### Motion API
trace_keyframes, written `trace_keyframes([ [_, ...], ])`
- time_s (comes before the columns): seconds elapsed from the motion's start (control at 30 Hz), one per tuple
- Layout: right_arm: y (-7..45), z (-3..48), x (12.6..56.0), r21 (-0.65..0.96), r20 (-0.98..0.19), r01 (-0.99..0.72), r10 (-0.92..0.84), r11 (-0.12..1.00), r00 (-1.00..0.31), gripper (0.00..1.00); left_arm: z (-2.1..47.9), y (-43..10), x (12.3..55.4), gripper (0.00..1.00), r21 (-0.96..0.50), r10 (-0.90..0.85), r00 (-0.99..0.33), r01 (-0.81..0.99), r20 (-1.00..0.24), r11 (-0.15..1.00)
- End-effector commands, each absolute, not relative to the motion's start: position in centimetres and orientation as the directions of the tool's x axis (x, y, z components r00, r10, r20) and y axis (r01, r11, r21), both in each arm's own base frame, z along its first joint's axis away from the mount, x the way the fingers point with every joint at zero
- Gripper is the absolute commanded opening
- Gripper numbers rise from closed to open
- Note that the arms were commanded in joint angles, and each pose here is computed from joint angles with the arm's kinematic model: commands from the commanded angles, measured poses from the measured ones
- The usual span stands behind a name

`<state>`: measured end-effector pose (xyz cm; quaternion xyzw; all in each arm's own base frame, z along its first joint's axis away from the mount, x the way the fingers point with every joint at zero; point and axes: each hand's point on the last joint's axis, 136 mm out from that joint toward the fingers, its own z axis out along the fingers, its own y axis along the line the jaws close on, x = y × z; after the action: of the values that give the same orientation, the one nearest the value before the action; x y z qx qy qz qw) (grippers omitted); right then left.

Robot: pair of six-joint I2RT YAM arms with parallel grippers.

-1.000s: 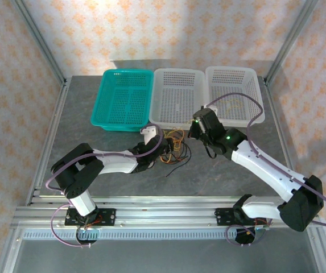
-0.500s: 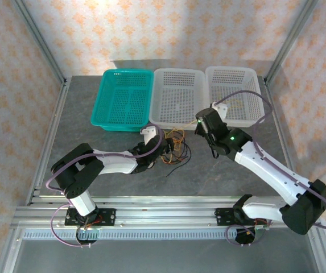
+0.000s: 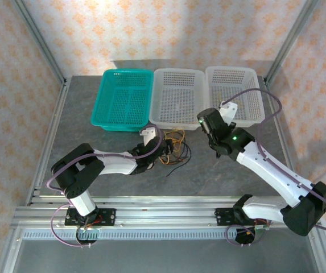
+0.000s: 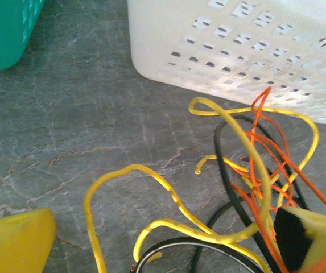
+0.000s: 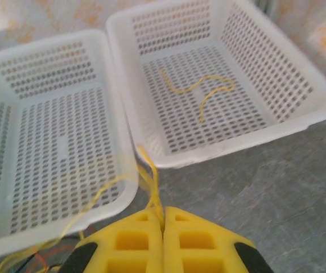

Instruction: Untangle the cables

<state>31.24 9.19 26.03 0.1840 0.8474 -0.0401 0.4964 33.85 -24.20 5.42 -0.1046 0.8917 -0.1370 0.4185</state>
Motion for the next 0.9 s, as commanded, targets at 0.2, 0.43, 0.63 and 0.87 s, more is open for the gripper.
trace_keyframes([
  [0.2, 5.8, 30.9, 31.1, 0.135, -0.920, 0.471, 0.287, 0.872, -0.267, 0.00, 2.0, -20.9, 32.4, 1.00, -0.196, -0.238, -0.678, -0.140, -0.695, 0.971],
  [0.43, 6.9, 31.0, 31.2, 0.213, -0.906, 0.399, 0.333, 0.892, -0.260, 0.00, 3.3, -22.9, 32.9, 1.00, -0.240, -0.213, -0.675, -0.054, -0.706, 0.969],
  [0.63, 7.1, 31.5, 30.9, 0.258, -0.903, 0.360, 0.356, 0.897, -0.241, 0.00, 6.7, -26.7, 33.0, 1.00, -0.341, -0.180, -0.660, 0.124, -0.730, 0.932],
  [0.87, 7.3, 31.5, 31.0, 0.259, -0.903, 0.355, 0.355, 0.898, -0.240, 0.00, 9.1, -28.0, 33.0, 1.00, -0.365, -0.175, -0.641, 0.176, -0.747, 0.914],
])
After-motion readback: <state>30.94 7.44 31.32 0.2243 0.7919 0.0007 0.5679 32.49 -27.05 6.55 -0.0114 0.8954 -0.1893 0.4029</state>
